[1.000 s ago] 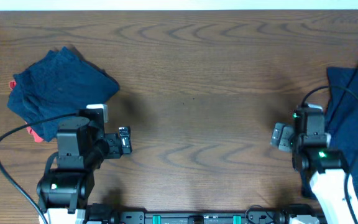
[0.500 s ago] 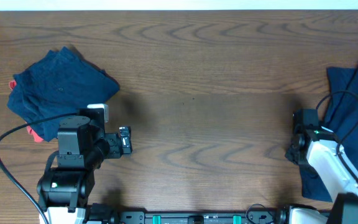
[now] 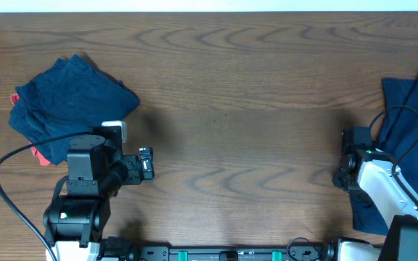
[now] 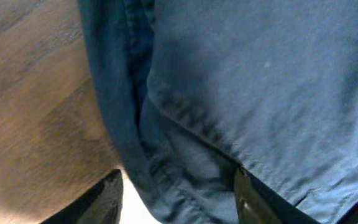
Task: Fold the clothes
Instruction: 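Reach the right gripper to the navy shorts on the right pile and grasp, then drag the navy shorts with the right gripper toward the table center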
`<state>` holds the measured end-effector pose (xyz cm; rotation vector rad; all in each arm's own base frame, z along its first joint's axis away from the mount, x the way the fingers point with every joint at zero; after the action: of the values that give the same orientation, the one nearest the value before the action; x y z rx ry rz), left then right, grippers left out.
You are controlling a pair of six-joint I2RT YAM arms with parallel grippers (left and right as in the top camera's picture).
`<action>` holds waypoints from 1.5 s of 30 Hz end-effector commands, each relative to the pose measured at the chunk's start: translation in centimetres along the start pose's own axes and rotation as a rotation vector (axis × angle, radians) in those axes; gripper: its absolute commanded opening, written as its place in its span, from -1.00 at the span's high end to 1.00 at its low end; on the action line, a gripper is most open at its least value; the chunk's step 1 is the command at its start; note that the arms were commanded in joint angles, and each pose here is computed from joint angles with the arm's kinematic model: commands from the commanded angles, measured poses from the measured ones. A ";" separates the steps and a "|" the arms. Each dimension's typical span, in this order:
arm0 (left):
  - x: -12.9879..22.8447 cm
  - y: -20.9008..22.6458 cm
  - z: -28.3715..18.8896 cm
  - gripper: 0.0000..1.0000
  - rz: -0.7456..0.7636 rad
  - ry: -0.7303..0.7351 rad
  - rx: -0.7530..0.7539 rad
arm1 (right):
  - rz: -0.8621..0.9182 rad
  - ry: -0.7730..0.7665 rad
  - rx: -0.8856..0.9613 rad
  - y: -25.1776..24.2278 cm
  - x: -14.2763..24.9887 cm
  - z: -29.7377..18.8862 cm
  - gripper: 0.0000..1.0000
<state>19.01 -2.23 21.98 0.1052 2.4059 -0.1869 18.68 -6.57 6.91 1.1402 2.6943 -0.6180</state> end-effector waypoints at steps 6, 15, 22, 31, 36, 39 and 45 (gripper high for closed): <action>-0.6 -0.1 -0.5 -0.95 -0.010 -0.020 0.010 | 0.010 0.032 -0.013 0.1 0.7 0.7 -0.04; -0.6 -0.1 -0.5 -0.95 -0.010 -0.020 0.010 | 0.008 0.055 -0.033 0.2 1.1 0.9 0.98; -0.6 -0.1 -0.5 -0.96 -0.010 -0.021 0.010 | 0.056 0.016 -0.194 1.3 -2.5 -3.8 0.98; -0.8 -0.1 -0.5 -0.95 -0.008 -0.031 0.010 | -0.163 -0.305 -0.558 1.2 -11.5 -20.0 0.98; -0.8 -0.1 -0.5 -0.95 -0.008 -0.032 0.009 | -0.306 -0.196 -0.710 2.2 -9.5 -20.8 0.98; -0.8 -0.1 -0.5 -0.95 -0.008 -0.032 0.009 | -0.445 -0.107 -0.876 3.9 -7.3 -20.6 0.98; -0.9 -0.1 -0.5 -0.96 -0.007 -0.037 0.010 | -0.621 -0.258 -1.337 7.1 -7.5 -25.8 0.98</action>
<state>19.16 -2.31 22.12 0.1091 2.3952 -0.1952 29.42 0.71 27.16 0.1809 2.4846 0.5393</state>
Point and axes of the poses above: each gripper's point midway between its finger pads, its own z axis out along the fingers, its own y axis along the line the jaws close on, x = y × z, the point moved 7 cm from there along -z, back along the fingers, and after that the axes turned 8 degrees about z, right-handed, at the moved point
